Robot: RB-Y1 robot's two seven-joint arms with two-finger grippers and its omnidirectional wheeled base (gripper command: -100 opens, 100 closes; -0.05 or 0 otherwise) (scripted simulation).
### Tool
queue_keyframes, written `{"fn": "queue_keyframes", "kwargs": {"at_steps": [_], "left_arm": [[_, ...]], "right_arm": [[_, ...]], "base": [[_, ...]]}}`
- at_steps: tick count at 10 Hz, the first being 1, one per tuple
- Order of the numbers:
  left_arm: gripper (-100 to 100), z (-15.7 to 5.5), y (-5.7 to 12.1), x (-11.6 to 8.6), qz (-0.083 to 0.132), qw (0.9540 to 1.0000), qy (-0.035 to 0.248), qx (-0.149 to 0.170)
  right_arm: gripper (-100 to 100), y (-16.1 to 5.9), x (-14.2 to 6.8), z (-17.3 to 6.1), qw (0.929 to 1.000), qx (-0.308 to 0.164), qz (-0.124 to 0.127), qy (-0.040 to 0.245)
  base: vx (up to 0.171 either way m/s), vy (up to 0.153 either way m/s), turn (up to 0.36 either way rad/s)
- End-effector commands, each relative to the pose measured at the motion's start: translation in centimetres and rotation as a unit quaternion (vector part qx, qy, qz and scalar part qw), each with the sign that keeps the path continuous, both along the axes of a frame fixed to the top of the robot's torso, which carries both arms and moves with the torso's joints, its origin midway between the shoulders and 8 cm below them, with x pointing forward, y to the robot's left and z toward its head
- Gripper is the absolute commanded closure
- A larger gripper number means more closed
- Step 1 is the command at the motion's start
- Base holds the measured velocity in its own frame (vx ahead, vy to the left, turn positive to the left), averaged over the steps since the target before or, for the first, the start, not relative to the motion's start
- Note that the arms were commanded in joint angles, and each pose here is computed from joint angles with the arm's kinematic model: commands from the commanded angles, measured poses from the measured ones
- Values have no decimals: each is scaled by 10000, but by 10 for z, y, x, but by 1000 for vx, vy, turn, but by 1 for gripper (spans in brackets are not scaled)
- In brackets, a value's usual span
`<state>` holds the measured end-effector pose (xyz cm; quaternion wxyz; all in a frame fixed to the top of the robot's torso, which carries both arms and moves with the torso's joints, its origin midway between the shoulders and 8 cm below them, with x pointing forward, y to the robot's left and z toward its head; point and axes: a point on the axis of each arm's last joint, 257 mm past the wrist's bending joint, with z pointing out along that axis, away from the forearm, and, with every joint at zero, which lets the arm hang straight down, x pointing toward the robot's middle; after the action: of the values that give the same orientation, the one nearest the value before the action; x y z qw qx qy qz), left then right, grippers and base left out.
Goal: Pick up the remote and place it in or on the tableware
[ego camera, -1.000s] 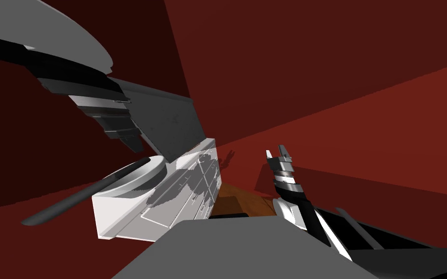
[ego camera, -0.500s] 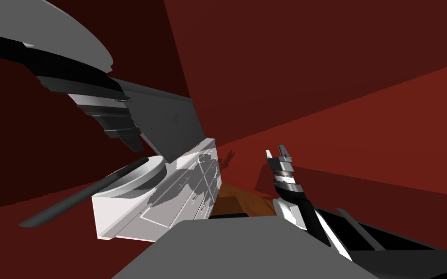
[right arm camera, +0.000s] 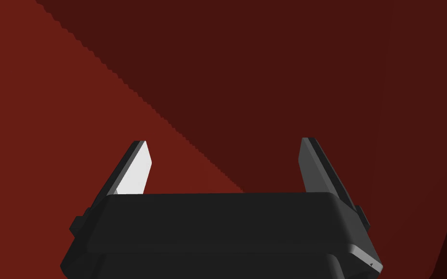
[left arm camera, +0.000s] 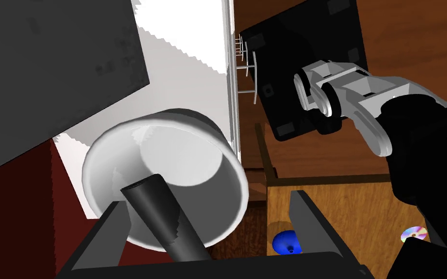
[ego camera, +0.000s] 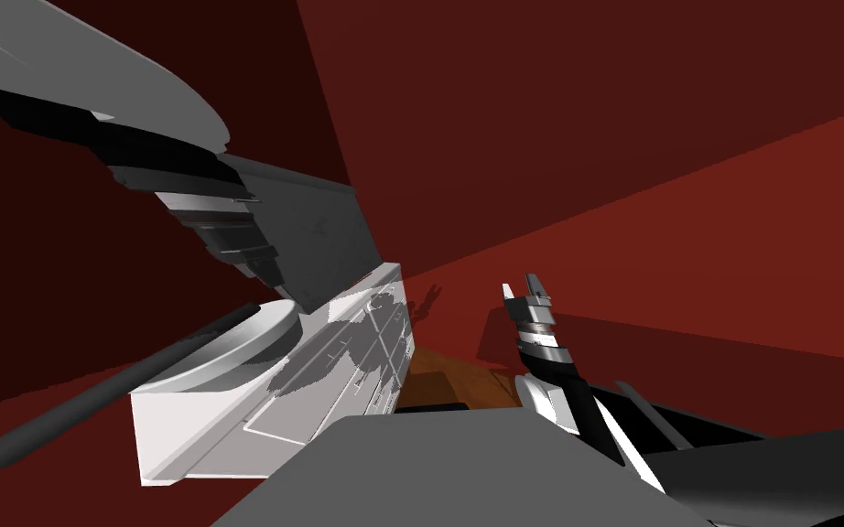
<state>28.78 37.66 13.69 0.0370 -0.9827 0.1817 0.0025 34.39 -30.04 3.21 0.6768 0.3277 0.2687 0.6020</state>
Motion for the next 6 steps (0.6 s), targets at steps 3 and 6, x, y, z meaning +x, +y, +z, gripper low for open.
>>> {"fn": "queue_keyframes", "kwargs": {"at_steps": [3,6], "left_arm": [[-100,-14,6,16,905,9943,-341,-457],[-100,-15,2,36,1098,9877,-745,-826]], "right_arm": [[0,0,0,0,10000,0,0,0],[0,0,0,0,10000,0,0,0]], "base": [[12,-13,20],[-1,2,-1]]}}
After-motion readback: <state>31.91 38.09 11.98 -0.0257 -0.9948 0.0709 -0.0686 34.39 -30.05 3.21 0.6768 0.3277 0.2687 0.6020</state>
